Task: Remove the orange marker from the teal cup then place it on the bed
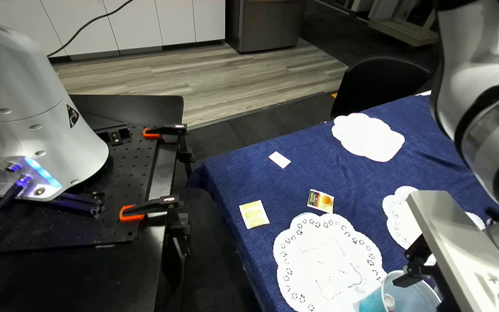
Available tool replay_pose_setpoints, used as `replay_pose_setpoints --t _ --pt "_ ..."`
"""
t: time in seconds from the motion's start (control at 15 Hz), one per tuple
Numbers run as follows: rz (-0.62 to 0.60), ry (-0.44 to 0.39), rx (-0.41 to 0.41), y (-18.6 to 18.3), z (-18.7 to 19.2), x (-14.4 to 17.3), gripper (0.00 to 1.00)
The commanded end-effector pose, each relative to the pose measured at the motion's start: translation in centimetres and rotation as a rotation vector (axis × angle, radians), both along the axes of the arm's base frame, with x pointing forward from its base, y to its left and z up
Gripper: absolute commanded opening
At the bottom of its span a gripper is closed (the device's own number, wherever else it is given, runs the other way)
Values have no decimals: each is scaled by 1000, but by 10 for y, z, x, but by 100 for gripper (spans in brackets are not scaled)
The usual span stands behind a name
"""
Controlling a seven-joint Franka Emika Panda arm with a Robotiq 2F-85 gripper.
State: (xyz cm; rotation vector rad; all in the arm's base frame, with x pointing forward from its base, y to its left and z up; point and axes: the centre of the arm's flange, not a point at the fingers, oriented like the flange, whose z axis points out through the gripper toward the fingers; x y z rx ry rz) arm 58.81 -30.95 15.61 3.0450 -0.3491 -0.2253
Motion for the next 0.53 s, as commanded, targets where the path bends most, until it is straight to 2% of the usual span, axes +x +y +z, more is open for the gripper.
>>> replay_pose_setpoints --t 0.0,0.33,0.47 --pt "41 -4 19 -6 -3 12 57" --pt "56 -10 30 -4 -6 18 46" --pt "59 -10 34 -2 -7 21 46"
